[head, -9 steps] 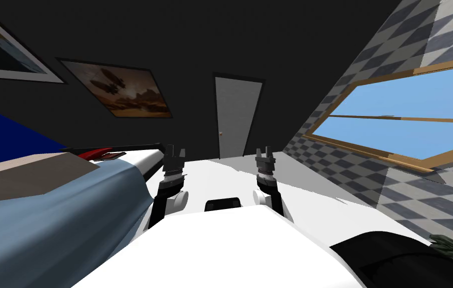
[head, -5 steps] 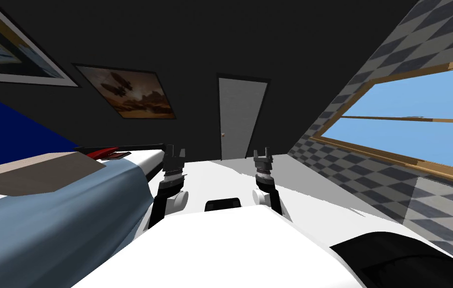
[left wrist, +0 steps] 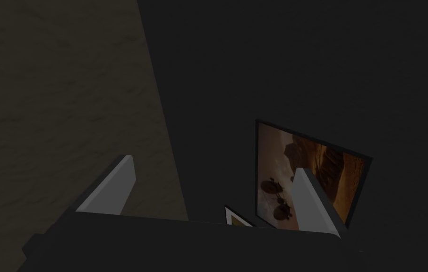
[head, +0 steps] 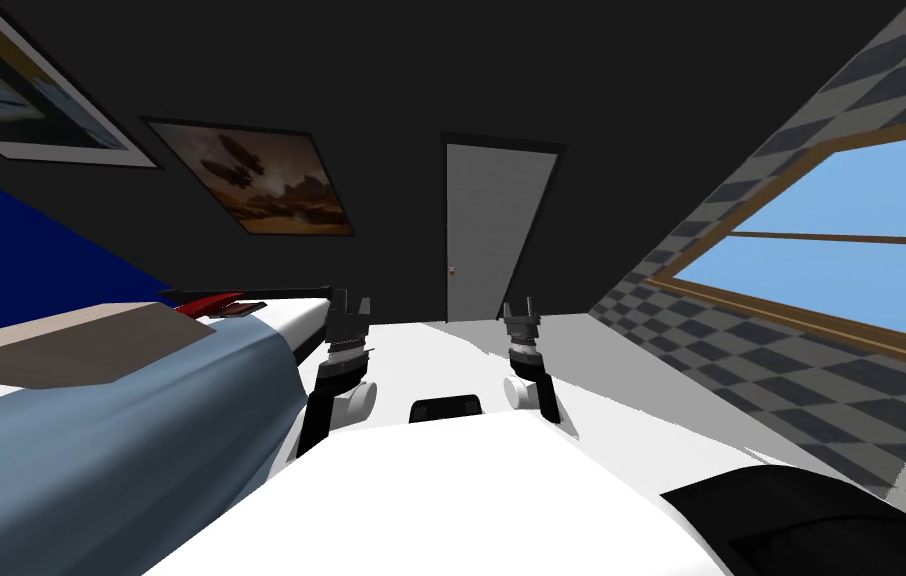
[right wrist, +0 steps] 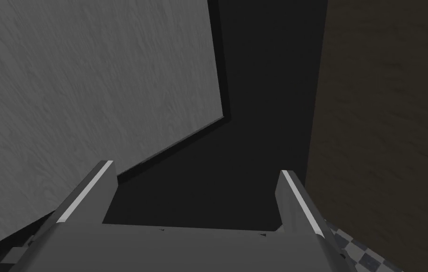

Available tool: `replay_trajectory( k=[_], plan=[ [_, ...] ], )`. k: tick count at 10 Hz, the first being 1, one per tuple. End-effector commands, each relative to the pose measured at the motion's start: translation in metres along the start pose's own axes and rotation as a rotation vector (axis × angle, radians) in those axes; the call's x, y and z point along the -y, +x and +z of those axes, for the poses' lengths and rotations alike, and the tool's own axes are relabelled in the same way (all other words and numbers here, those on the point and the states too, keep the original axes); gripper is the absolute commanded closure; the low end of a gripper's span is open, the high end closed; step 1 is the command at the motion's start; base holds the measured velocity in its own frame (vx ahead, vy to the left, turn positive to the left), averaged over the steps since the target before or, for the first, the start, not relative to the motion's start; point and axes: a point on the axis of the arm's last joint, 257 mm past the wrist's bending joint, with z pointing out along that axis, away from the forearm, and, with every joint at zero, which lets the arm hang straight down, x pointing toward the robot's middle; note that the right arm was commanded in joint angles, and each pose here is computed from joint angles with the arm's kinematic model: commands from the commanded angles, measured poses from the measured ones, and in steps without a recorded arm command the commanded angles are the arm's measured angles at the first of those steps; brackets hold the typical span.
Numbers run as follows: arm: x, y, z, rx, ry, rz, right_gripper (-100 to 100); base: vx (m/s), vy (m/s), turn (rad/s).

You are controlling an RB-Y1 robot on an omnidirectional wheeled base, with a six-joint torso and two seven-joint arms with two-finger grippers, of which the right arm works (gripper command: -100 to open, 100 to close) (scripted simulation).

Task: Pull the door open

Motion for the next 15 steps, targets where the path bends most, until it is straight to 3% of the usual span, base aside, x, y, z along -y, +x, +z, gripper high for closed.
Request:
replay_trajectory(
  k=[1,8,15],
  plan=[
    [0.015,-0.007,-0.0027,0.016,0.028,0.065,-100,0.134,0.02,0.101],
    [0.063,-0.036,-0.0088,0.09,0.117,0.285,-100,0.127,0.024,0.085],
    [0.102,-0.062,-0.0164,0.171,0.18,0.463,-100,0.112,0.014,0.075]
  ],
)
